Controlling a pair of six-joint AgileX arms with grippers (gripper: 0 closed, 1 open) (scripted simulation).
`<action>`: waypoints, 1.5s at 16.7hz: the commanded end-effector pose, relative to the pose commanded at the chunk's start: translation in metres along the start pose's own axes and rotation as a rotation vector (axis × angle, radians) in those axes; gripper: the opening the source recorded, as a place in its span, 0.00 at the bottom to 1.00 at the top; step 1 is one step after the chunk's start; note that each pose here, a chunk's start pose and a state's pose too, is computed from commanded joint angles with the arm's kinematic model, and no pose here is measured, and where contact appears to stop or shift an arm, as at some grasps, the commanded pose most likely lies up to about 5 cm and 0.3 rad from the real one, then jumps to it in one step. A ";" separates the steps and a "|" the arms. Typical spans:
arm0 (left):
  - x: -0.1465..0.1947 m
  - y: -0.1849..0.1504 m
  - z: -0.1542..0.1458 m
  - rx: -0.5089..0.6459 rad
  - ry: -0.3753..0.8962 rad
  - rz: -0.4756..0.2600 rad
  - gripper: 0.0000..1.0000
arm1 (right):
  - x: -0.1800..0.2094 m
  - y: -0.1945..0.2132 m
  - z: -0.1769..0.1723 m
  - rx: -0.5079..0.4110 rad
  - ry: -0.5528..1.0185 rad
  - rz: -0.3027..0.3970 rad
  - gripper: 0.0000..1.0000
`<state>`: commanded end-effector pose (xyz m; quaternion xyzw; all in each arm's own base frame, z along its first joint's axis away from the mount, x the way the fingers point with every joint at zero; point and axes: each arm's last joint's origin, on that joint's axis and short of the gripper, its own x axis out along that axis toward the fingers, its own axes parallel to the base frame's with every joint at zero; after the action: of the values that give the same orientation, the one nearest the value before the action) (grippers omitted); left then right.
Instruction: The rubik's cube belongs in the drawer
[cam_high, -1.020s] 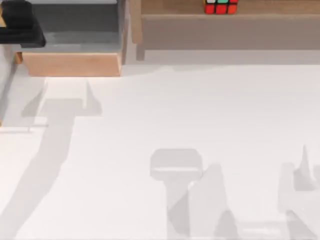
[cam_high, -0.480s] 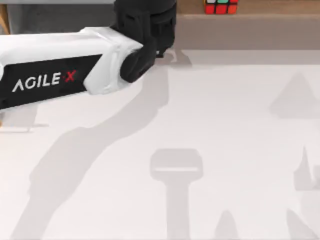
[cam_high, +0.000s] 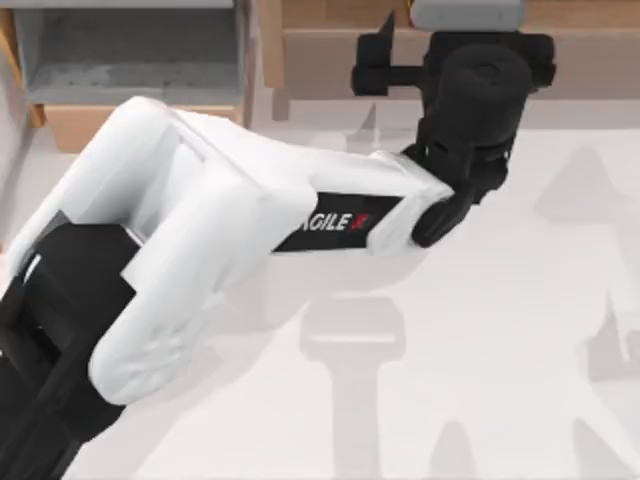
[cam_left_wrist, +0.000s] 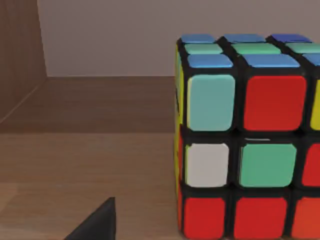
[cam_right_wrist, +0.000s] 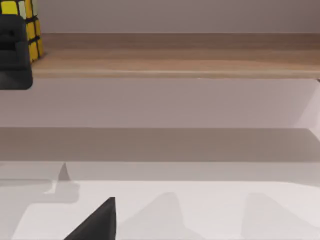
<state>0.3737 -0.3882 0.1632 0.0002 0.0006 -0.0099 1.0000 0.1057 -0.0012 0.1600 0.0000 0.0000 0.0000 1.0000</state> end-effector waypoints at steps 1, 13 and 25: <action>-0.001 -0.004 -0.004 -0.001 -0.001 0.000 1.00 | 0.000 0.000 0.000 0.000 0.000 0.000 1.00; 0.029 -0.007 -0.006 -0.001 -0.001 0.000 1.00 | 0.000 0.000 0.000 0.000 0.000 0.000 1.00; 0.059 -0.005 -0.006 -0.001 -0.001 0.000 0.85 | 0.000 0.000 0.000 0.000 0.000 0.000 1.00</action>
<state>0.4326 -0.3947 0.1576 -0.0001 0.0000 -0.0100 1.0000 0.1057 -0.0012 0.1600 0.0000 0.0000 0.0000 1.0000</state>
